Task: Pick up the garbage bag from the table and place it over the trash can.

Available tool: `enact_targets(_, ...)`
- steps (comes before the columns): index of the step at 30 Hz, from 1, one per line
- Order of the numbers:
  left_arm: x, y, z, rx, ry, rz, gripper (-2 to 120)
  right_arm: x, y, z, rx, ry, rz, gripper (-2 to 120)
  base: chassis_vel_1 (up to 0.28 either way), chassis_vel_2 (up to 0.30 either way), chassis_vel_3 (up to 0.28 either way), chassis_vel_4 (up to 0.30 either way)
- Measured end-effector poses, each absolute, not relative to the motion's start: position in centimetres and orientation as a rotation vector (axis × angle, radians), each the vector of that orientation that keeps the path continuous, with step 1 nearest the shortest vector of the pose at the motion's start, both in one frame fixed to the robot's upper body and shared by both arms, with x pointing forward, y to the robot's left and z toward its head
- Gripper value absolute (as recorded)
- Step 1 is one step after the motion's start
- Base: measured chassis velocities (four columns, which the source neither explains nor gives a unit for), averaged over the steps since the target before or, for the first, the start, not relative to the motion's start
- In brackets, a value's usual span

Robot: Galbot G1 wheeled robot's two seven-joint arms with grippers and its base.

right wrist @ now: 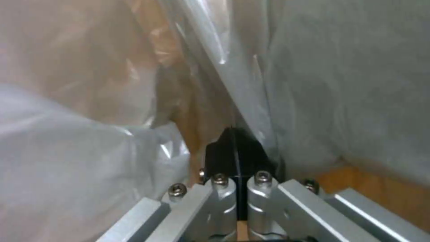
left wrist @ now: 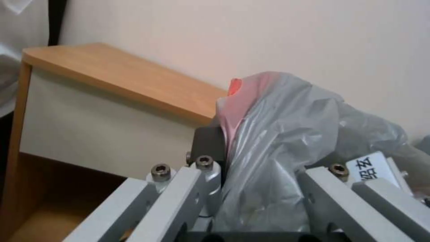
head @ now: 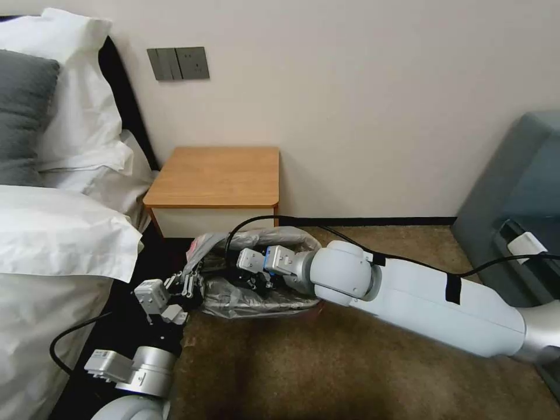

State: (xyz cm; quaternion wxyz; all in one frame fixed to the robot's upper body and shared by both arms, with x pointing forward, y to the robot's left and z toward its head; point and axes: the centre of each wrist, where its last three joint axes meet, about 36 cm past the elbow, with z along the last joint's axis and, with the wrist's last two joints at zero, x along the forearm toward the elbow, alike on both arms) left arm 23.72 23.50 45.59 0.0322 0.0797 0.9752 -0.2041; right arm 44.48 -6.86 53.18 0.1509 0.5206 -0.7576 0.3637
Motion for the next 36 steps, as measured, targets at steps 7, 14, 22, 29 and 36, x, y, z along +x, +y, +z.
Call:
enact_targets(7, 23.7, 23.3, 45.6, 0.248, 3.003, -0.647, 10, 44.8, -6.7, 52.9, 1.483, -2.177, 1.068, 0, 0.0, 0.0, 0.0, 0.0)
enact_targets(14, 23.8, 23.1, 45.7, 0.23, 3.014, -0.7, 10, 44.4, -7.2, 52.9, 1.483, -2.174, 1.068, 0, 0.0, 0.0, 0.0, 0.0)
enact_targets(22, 24.1, 23.6, 45.3, 0.184, 3.044, -0.713, 10, 42.8, -8.3, 55.1, 1.507, -2.236, 0.933, 0, 0.0, 0.0, 0.0, 0.0)
enact_targets(29, 24.3, 24.1, 44.4, 0.152, 3.09, -0.731, 10, 41.6, -10.5, 57.0, 1.459, -2.329, 0.79, 0, 0.0, 0.0, 0.0, 0.0)
enact_targets(36, 24.4, 23.6, 42.5, 0.111, 3.169, -0.812, 10, 37.5, -14.9, 59.6, 1.381, -2.491, 0.489, 0, 0.0, 0.0, 0.0, 0.0)
